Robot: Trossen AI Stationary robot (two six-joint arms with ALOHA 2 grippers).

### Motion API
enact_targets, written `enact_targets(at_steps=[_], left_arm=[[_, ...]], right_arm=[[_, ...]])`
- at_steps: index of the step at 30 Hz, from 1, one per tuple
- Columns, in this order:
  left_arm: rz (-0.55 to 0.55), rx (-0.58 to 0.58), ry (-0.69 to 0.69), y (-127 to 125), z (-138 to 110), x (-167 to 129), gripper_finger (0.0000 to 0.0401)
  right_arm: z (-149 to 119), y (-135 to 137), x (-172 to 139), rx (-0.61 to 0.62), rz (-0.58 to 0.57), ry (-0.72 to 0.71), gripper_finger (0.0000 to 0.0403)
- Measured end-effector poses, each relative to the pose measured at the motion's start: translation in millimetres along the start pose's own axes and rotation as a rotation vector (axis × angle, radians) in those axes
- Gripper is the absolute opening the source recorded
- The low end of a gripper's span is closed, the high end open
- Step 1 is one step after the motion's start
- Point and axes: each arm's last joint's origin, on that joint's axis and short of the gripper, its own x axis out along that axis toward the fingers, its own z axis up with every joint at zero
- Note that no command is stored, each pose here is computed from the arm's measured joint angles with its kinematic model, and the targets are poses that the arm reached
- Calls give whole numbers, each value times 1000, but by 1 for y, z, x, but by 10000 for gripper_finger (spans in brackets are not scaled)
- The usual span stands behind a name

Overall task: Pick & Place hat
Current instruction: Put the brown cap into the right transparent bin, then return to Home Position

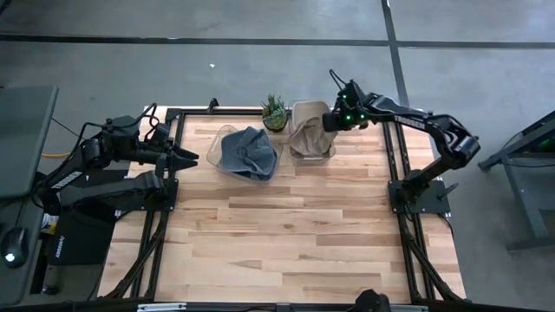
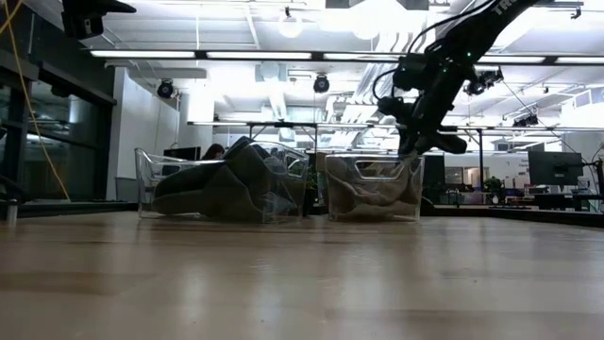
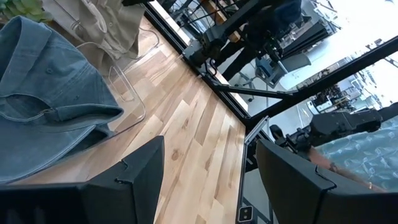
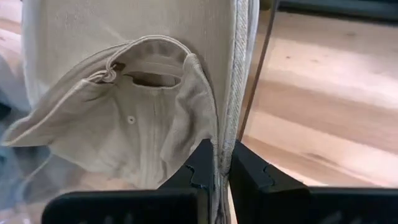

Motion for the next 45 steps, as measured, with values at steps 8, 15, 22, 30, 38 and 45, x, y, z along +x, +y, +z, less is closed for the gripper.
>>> enact_targets(at_steps=[8, 15, 22, 30, 38, 45], left_arm=[[18, -1, -15, 1, 0, 0, 232], [21, -1, -18, 1, 1, 0, 232], [23, -4, -19, 1, 1, 0, 232], [22, -27, -19, 1, 1, 0, 232], [20, -49, -17, 1, 0, 0, 232], [20, -49, -18, 1, 1, 0, 232]], right_arm=[[-1, 2, 1, -143, -80, -48, 22], [1, 2, 1, -173, -85, -66, 56], [2, 4, 1, -180, -34, -55, 100], [4, 1, -2, -143, 66, -21, 109], [8, 0, -30, -164, 96, -108, 110], [2, 5, -68, -208, 140, -208, 105]])
